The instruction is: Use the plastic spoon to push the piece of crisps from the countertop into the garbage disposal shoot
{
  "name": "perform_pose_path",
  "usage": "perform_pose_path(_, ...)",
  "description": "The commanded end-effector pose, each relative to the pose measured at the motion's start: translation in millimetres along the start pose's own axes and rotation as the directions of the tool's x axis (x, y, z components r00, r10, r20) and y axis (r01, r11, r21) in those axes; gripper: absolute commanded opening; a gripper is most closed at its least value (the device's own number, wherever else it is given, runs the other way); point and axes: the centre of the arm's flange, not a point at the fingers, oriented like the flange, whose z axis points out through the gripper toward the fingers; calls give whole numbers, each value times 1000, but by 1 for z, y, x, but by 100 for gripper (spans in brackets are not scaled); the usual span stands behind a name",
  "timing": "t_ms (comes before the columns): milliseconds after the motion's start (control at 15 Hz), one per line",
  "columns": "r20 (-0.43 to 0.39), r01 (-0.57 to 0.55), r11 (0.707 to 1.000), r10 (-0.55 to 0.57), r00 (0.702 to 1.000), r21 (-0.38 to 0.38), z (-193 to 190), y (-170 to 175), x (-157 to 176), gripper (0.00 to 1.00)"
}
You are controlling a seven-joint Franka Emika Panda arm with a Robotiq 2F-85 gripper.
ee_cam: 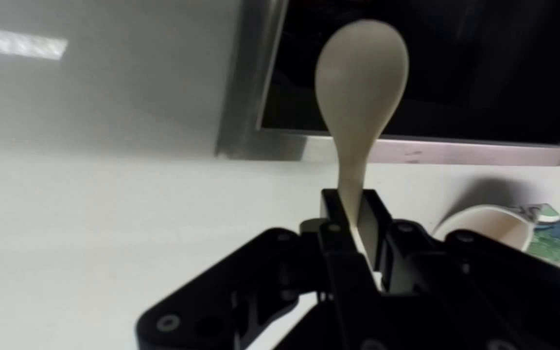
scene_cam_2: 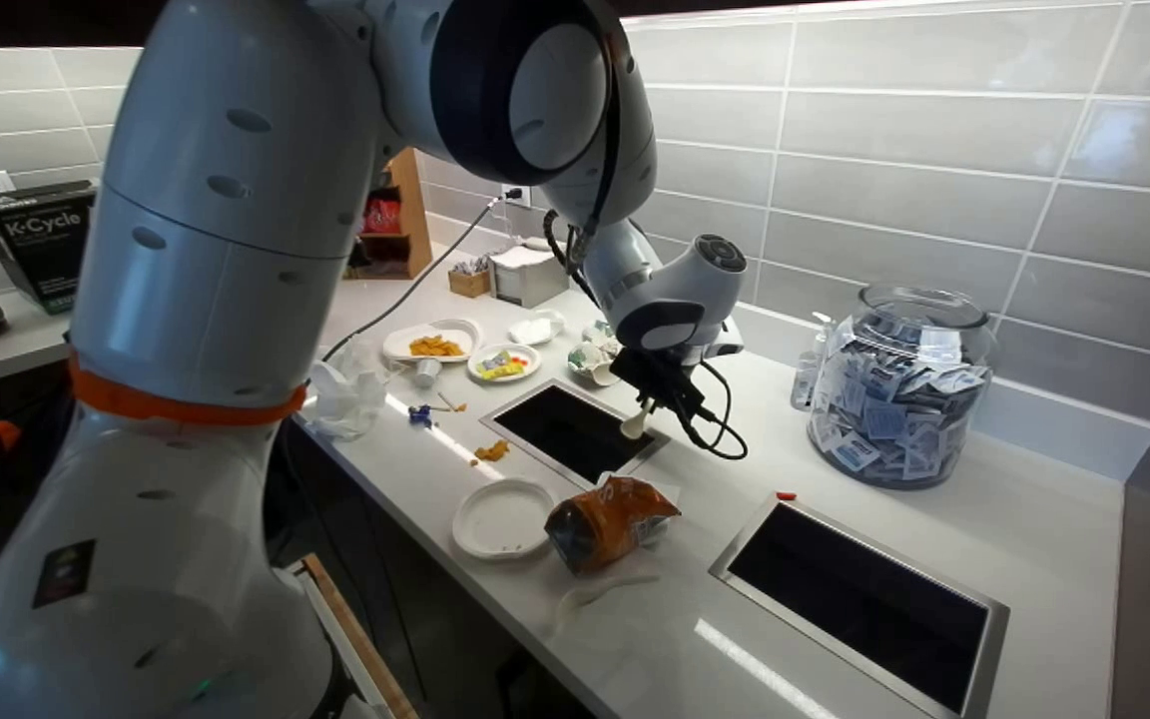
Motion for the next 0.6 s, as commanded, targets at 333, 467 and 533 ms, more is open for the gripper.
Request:
perform_pose_path(333, -48, 104, 991, -100, 994, 85, 4, -21, -1, 14)
perform_pose_path(467, -48, 106, 991, -102, 994, 85, 5, -22, -1, 14)
perform_pose_path(533, -48, 106, 991, -102, 994, 85, 5, -21, -2, 14)
